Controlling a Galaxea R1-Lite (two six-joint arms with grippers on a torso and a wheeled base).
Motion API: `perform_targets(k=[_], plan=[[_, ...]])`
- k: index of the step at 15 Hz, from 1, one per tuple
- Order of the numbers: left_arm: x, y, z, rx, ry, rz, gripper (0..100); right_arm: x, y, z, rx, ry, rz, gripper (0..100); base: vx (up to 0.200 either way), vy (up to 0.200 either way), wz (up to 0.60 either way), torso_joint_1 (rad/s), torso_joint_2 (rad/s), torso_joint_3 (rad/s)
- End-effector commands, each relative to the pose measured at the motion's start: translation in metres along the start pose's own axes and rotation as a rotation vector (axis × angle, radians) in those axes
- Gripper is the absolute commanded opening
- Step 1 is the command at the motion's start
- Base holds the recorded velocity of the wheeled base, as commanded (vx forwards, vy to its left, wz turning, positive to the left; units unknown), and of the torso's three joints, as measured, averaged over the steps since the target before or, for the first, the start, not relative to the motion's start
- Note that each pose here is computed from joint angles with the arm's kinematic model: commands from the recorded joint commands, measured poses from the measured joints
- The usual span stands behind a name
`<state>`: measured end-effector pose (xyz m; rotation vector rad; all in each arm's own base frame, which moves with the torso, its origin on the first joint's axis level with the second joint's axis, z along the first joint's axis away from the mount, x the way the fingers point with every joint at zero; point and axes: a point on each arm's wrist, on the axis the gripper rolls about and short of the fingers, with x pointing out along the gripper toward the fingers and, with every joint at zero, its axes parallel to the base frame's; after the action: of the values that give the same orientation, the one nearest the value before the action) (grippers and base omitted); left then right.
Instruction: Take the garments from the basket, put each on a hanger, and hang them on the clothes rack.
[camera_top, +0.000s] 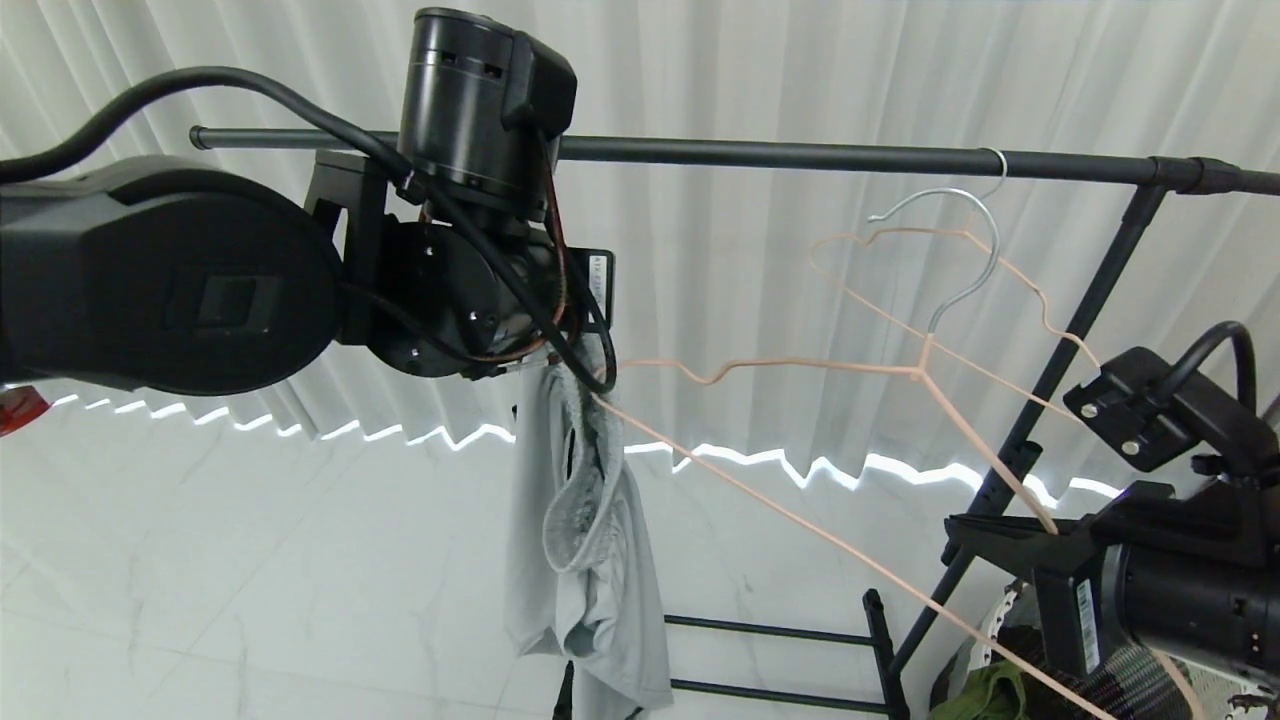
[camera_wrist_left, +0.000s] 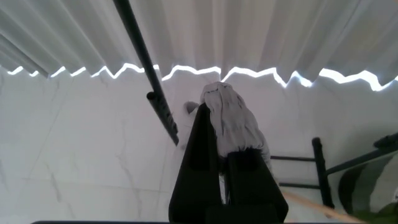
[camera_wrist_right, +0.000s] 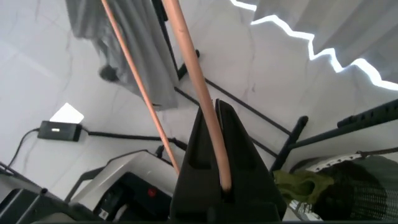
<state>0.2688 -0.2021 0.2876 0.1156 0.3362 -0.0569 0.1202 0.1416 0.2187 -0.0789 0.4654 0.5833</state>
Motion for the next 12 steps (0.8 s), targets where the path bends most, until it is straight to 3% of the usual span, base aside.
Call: perform_targets(k=[1,7,12], plan=[[-0.005,0.004,0.0,0.013,0.017,0.008,0,0.005,0.002,0.0,-0.001,0.004,-0.005,0,0.0,0.0,0.0,0.0,0.0,0.0],[-0.011,-0.002,-0.003,0.03,0.034,-0.004,0,0.021,0.01,0.008,0.013,-0.062,0.02,0,0.0,0.0,0.0,0.0,0.0,0.0],[-0.012,-0.002,-0.003,-0.01,0.035,-0.003,0,0.044,0.016,0.011,0.035,-0.033,-0.031,0,0.0,0.0,0.0,0.0,0.0,0.0]])
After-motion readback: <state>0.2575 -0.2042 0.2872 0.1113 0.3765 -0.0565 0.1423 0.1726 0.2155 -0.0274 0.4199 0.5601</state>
